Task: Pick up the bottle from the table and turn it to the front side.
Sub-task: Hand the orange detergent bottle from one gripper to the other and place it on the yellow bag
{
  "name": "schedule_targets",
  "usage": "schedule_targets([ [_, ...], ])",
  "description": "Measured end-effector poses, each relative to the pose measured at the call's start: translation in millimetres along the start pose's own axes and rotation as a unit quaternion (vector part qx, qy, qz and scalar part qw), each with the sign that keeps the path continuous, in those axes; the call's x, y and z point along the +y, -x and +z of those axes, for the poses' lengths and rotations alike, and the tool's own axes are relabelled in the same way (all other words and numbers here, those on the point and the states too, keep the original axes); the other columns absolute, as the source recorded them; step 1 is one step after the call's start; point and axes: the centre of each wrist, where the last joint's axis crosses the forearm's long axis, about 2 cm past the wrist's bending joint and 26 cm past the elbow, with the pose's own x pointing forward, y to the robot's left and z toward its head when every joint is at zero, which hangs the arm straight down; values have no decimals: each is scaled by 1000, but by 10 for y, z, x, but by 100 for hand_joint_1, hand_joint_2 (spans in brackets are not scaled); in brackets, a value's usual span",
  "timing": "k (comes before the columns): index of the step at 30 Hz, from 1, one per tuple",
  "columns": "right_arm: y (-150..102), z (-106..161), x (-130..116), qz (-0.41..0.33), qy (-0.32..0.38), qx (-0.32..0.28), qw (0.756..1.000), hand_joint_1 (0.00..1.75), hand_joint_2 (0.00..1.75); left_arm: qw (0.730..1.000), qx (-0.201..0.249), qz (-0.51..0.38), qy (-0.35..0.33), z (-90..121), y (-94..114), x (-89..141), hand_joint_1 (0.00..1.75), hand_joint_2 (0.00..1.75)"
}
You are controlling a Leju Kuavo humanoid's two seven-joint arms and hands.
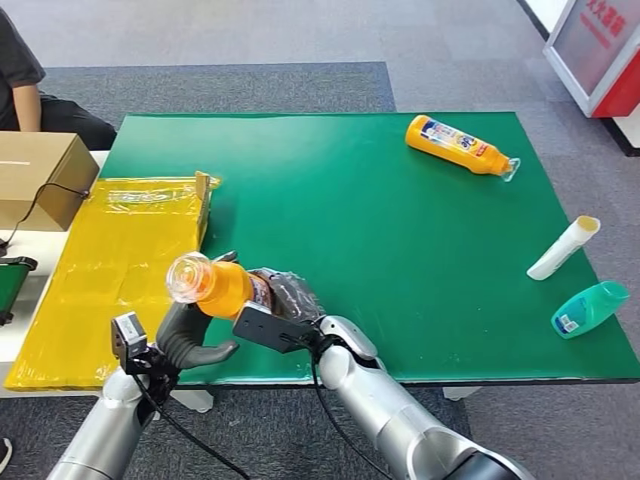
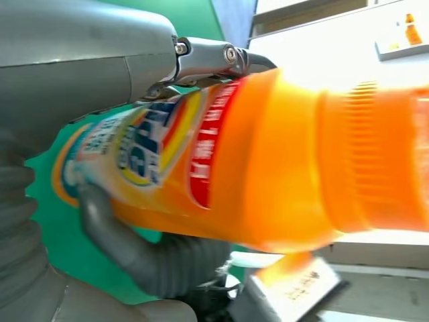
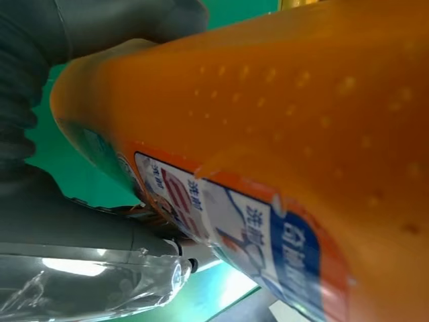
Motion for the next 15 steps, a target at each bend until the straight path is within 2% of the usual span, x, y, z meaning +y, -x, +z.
schedule_targets([
  [1, 7, 5, 10, 0, -2, 2, 1000, 175, 175, 1000, -6, -1, 0, -20, -16, -10, 27, 175],
  [4, 32, 29, 46, -2, -8, 10, 1000, 175, 175, 1000, -17, -7, -1, -67, -55, -30, 156, 175],
  [5, 38, 35, 54, -3, -9, 12, 1000, 175, 175, 1000, -18, -13, -3, -69, -60, -35, 175, 175],
  [7, 51, 45, 58, -4, -9, 17, 1000, 173, 175, 999, -16, -34, -12, -76, -71, -46, 175, 175],
  [8, 62, 54, 63, -6, -9, 20, 1000, 136, 175, 999, -14, -46, -17, -78, -75, -48, 175, 175],
  [11, 95, 90, 89, -11, -8, 27, 1000, 6, 175, 996, -8, -77, -33, -75, -75, -50, 175, 175],
  [12, 104, 104, 102, -12, -8, 29, 999, 0, 175, 996, -7, -86, -39, -81, -72, -57, 175, 175],
  [15, 128, 156, 162, -15, -12, 39, 999, 0, 175, 990, 1, -131, -58, -119, -66, -76, 175, 175],
])
